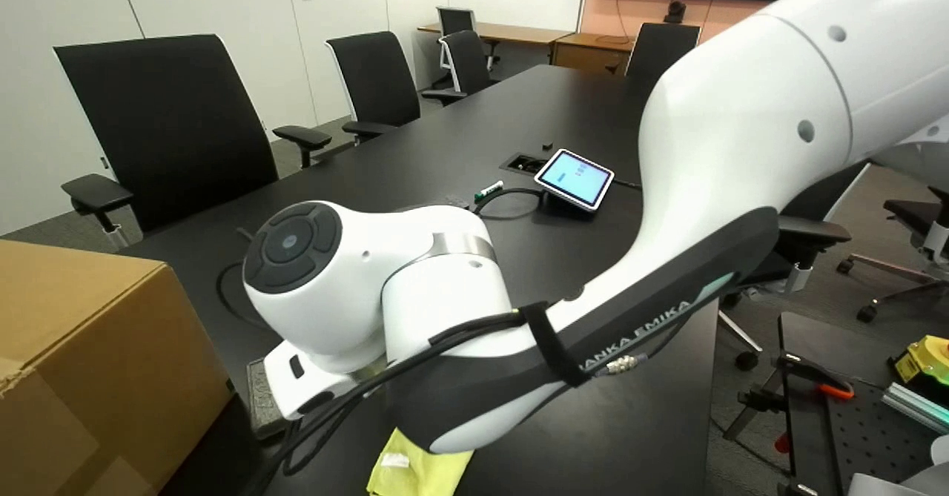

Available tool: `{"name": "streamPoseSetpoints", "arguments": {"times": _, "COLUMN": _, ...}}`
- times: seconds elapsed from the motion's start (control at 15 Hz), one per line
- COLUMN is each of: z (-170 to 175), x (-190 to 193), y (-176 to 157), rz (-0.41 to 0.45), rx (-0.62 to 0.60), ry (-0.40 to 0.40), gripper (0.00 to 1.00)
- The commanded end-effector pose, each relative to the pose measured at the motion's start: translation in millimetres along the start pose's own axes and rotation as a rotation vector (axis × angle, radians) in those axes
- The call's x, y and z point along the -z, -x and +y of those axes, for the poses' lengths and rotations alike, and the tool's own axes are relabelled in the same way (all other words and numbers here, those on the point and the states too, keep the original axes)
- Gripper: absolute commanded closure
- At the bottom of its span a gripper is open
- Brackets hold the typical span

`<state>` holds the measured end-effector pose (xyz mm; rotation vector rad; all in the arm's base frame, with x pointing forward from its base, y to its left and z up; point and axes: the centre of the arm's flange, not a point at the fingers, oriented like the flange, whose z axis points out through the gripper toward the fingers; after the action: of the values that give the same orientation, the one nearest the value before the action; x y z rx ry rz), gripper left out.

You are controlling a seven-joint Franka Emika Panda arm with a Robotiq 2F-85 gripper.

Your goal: Fold the towel in half

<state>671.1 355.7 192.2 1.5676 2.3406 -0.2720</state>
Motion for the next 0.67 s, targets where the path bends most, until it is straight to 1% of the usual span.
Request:
{"name": "streamPoseSetpoints", "arguments": {"times": 0.0, "z": 36.9, "x": -2.7, "y": -26.6, "rz": -0.028, "rx": 0.135, "ry": 0.025, "gripper": 0.94}}
{"name": "streamPoseSetpoints", "arguments": {"times": 0.2, "z": 37.9, "x": -15.2, "y": -51.8, "rz": -0.046, "rx": 0.221, "ry": 0.035, "gripper": 0.94}}
{"name": "streamPoseSetpoints", "arguments": {"times": 0.33, "z": 38.2, "x": -19.0, "y": -61.8, "rz": -0.058, "rx": 0.238, "ry": 0.044, "gripper": 0.94}}
{"name": "streamPoseSetpoints", "arguments": {"times": 0.47, "z": 47.0, "x": -23.2, "y": -64.6, "rz": -0.047, "rx": 0.169, "ry": 0.056, "gripper": 0.94}}
{"name": "streamPoseSetpoints", "arguments": {"times": 0.53, "z": 49.2, "x": -21.8, "y": -61.7, "rz": -0.04, "rx": 0.15, "ry": 0.056, "gripper": 0.94}}
{"name": "streamPoseSetpoints", "arguments": {"times": 0.6, "z": 53.2, "x": -19.4, "y": -57.1, "rz": -0.03, "rx": 0.105, "ry": 0.063, "gripper": 0.94}}
